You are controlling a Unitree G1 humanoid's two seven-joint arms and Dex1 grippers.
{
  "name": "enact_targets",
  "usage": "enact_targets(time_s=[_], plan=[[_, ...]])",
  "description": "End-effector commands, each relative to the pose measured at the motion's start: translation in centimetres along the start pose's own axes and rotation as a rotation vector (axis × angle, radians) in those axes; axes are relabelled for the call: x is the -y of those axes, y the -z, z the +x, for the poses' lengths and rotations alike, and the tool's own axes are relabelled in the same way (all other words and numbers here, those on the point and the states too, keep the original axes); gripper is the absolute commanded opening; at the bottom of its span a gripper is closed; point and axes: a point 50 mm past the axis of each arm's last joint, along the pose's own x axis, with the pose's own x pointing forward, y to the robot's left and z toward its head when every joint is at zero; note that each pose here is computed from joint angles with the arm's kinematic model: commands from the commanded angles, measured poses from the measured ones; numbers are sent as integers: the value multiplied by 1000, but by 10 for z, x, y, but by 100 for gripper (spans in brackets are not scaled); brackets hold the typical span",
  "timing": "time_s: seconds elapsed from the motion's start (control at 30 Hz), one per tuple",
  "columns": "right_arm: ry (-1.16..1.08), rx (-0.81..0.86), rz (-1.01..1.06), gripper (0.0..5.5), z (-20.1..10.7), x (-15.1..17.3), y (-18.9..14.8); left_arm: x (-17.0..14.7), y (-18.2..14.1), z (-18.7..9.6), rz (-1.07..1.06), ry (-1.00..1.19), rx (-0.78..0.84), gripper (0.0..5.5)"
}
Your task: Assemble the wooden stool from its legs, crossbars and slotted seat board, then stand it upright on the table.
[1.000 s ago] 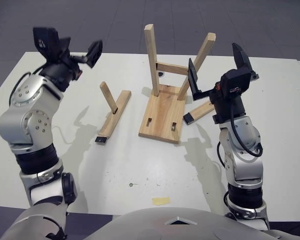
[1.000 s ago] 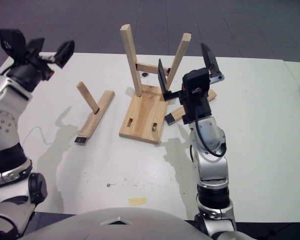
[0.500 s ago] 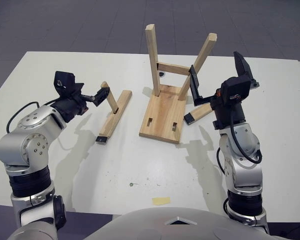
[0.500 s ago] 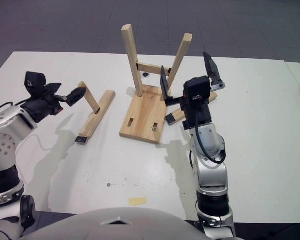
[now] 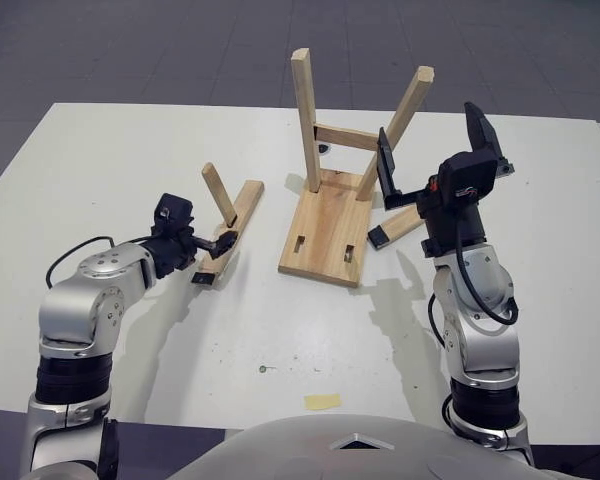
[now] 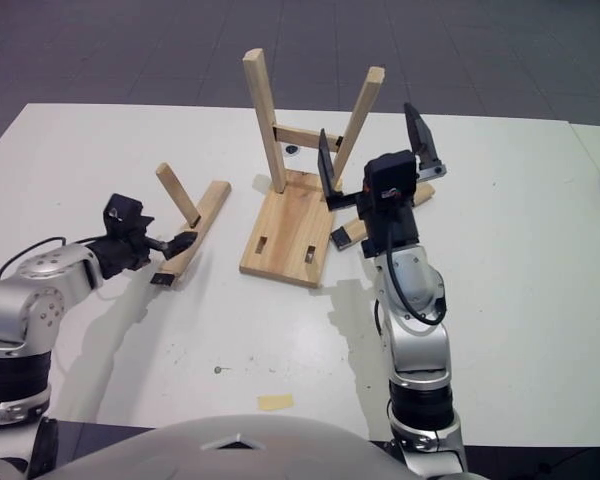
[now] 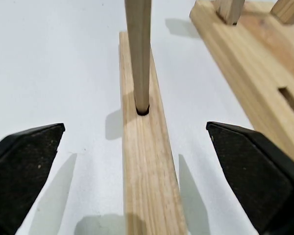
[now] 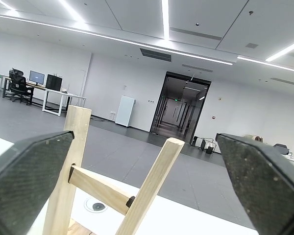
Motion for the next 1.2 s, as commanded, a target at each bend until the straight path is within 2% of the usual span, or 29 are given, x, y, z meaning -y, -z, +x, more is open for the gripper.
enact_targets(time_s=[0.03, 0.23, 0.6, 0.83, 1.0, 1.2], plan=[[1, 4, -6, 540, 2, 1, -1, 1, 18, 2, 3, 27, -109, 495], [22, -14, -1, 540, -4, -1, 0, -6, 27, -1, 51, 23, -228, 398], [37, -15, 4, 540, -5, -1, -1, -14, 38, 4, 85, 28, -290, 212], [29, -12, 4, 540, -2, -1, 0, -19, 26, 12, 74, 11, -207, 205], [22, -9, 3, 540, 0, 0, 0, -14, 2, 17, 21, 30, -39, 205], [14, -7, 15, 540, 2, 0, 0, -22, -39, 14, 30, -80, 222, 205]])
